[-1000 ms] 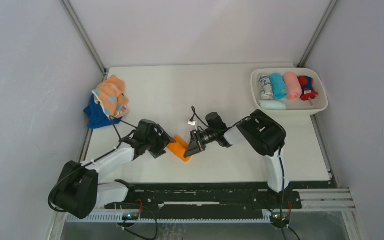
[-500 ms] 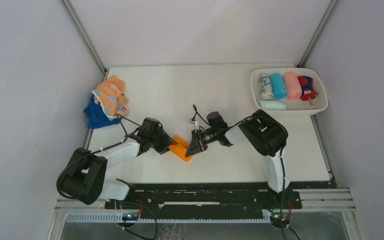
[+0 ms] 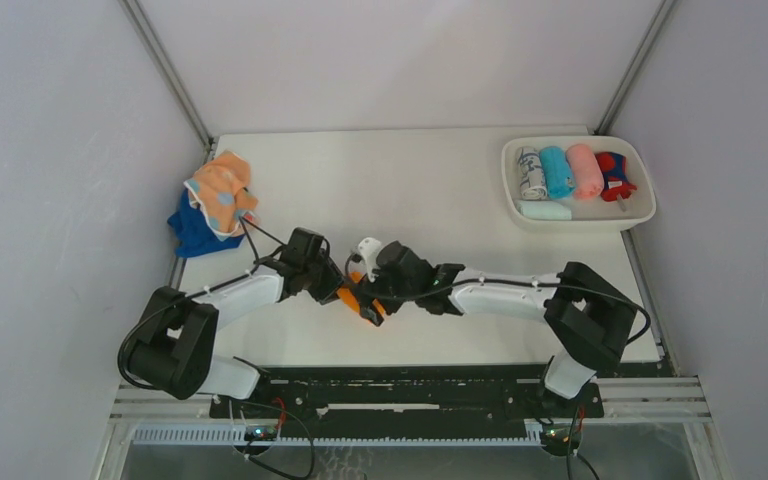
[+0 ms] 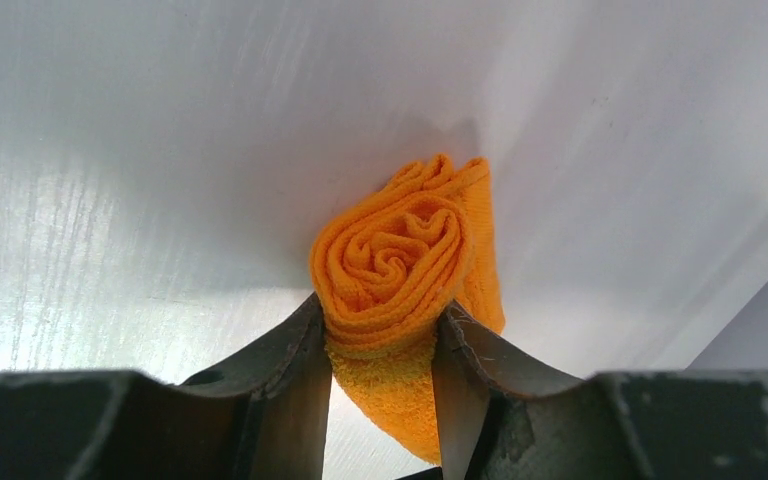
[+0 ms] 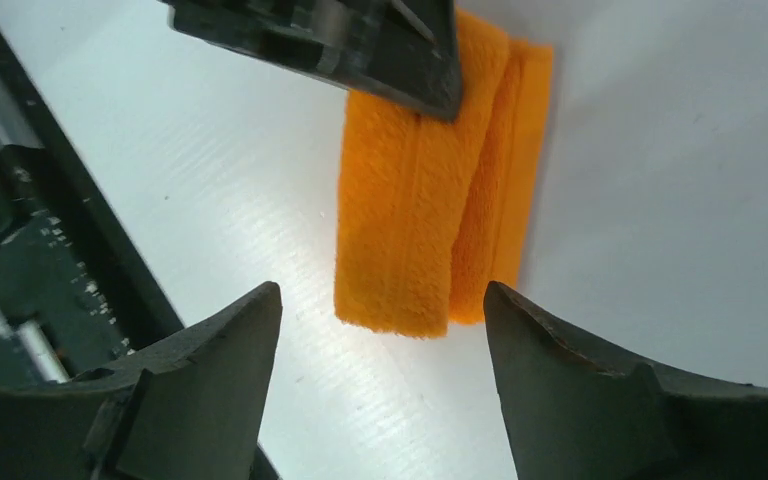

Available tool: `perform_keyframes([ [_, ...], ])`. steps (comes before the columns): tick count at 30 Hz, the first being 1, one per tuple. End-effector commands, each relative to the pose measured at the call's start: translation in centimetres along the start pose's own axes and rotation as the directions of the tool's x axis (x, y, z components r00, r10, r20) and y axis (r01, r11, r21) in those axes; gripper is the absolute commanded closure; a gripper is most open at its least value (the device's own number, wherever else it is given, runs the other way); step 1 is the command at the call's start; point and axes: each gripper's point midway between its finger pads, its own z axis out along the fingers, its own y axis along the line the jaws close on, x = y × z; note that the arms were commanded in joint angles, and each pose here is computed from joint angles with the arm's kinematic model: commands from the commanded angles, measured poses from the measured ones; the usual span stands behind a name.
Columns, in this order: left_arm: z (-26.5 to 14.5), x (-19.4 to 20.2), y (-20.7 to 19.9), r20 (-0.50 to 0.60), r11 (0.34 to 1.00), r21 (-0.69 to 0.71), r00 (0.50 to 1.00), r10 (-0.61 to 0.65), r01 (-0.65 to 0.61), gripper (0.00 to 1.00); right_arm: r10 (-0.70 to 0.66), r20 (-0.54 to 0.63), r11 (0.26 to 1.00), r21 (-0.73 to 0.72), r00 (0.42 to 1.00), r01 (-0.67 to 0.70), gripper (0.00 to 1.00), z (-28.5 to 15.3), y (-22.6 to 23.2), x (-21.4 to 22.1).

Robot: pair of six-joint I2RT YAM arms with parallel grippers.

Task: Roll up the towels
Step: Roll the towel at the center of the board.

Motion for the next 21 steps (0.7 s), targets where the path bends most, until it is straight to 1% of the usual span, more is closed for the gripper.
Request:
perform_keyframes([
  [1, 0.1, 0.6, 3.0, -0.032, 0.987, -0.146, 0.997, 0.064, -0.068, 0.59, -0.321, -0.007, 0.879, 0.37, 0.947, 0.301, 0.26, -2.2, -1.7, -2.9],
  [3, 0.1, 0.6, 3.1, -0.04, 0.985, -0.156, 0.997, 0.069, -0.074, 0.58, -0.414, -0.039, 0.823, 0.41, 0.909, 0.393, 0.25, -1.8, -0.5, -3.3],
  [6, 0.0, 0.6, 3.1, -0.045, 0.983, -0.162, 0.996, 0.075, -0.082, 0.58, -0.495, -0.097, 0.756, 0.441, 0.863, 0.483, 0.24, -0.6, 1.1, -3.1],
  [10, -0.1, 0.6, 2.9, -0.043, 0.984, -0.159, 0.996, 0.076, -0.082, 0.58, -0.545, -0.178, 0.686, 0.466, 0.819, 0.558, 0.25, 1.1, 1.6, -1.9],
  [12, -0.1, 0.6, 2.9, -0.042, 0.984, -0.158, 0.996, 0.077, -0.083, 0.57, -0.555, -0.212, 0.664, 0.469, 0.804, 0.582, 0.26, 1.8, 1.4, -1.1],
  [18, -0.1, 0.6, 2.7, -0.04, 0.985, -0.153, 0.996, 0.075, -0.08, 0.56, -0.533, -0.295, 0.64, 0.474, 0.793, 0.606, 0.33, 2.9, 0.0, 1.3],
  [21, -0.2, 0.5, 2.3, -0.037, 0.988, -0.134, 0.996, 0.078, -0.082, 0.54, -0.515, -0.306, 0.666, 0.445, 0.8, 0.599, 0.4, 3.4, -0.2, 2.4],
])
